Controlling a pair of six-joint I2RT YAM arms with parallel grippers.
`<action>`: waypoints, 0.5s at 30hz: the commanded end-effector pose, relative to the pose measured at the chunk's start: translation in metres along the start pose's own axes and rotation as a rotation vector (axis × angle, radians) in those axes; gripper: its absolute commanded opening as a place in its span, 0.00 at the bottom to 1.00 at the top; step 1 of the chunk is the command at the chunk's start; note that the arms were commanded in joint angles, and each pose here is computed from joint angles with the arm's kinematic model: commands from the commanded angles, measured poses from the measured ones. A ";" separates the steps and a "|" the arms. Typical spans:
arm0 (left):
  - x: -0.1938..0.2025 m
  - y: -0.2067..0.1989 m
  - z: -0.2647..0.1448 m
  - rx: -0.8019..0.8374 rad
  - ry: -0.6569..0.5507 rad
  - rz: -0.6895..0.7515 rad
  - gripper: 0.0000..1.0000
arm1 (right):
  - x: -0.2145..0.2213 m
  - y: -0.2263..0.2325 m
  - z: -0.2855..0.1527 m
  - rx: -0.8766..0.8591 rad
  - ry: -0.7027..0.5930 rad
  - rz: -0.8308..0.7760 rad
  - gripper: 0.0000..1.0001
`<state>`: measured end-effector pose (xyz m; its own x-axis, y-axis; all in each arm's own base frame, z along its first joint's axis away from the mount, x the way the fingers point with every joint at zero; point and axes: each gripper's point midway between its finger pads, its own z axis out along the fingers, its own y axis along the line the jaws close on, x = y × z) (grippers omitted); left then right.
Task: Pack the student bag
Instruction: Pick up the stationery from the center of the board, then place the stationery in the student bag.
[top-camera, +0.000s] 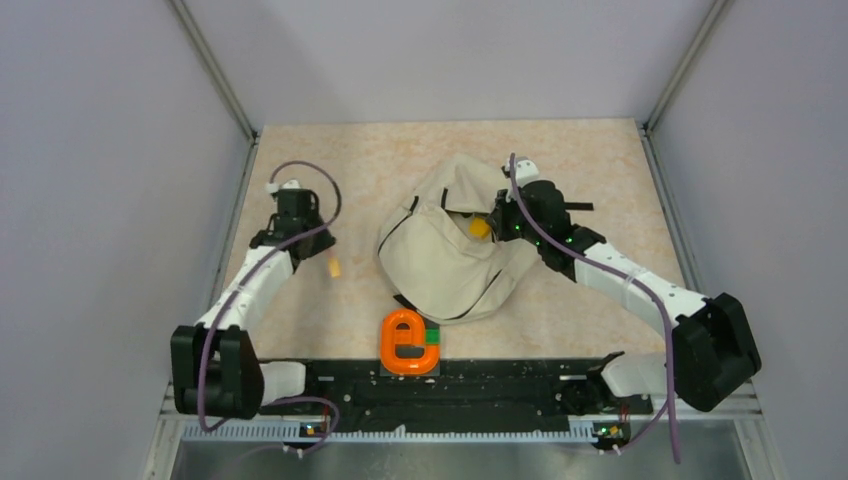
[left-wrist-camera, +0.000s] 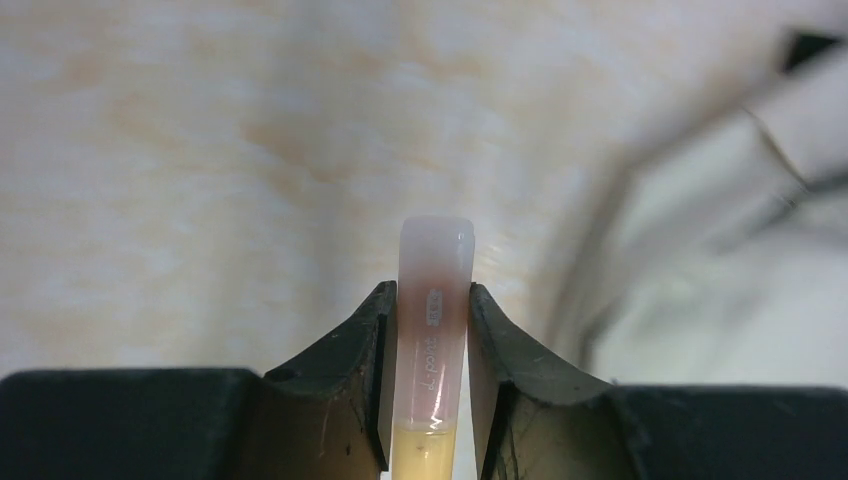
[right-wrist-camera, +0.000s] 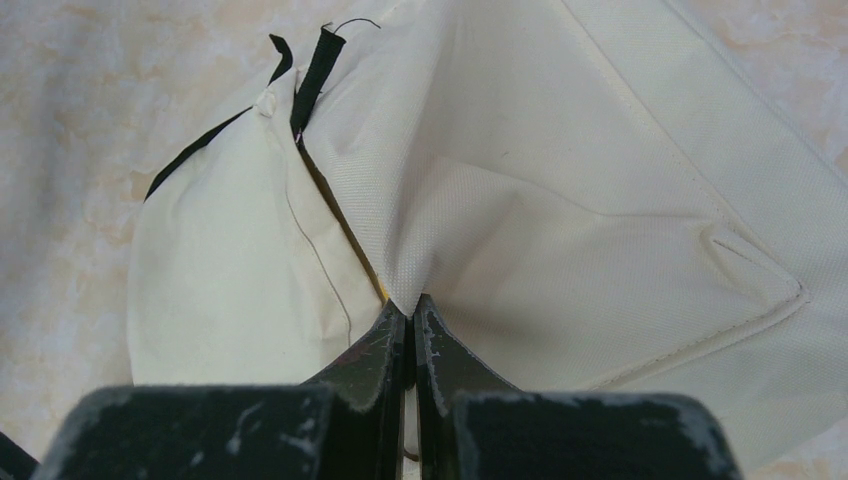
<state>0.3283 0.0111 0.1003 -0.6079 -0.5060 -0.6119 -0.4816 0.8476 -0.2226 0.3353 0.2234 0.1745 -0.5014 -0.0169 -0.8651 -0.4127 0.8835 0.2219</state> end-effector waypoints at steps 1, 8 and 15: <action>0.035 -0.092 -0.047 0.361 0.053 0.144 0.20 | -0.047 0.018 -0.016 -0.066 -0.138 0.012 0.00; 0.095 -0.180 -0.120 0.800 0.217 0.252 0.20 | -0.055 0.021 -0.023 -0.077 -0.166 0.018 0.00; 0.148 -0.260 -0.145 1.006 0.379 0.385 0.19 | -0.060 0.025 -0.026 -0.091 -0.170 0.030 0.00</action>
<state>0.2645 -0.2532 0.1556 -0.8418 -0.1169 -0.5270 0.2861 0.7312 -0.6192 0.3320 0.2217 0.1799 -0.4989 -0.0084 -0.8666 -0.4112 0.8825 0.2282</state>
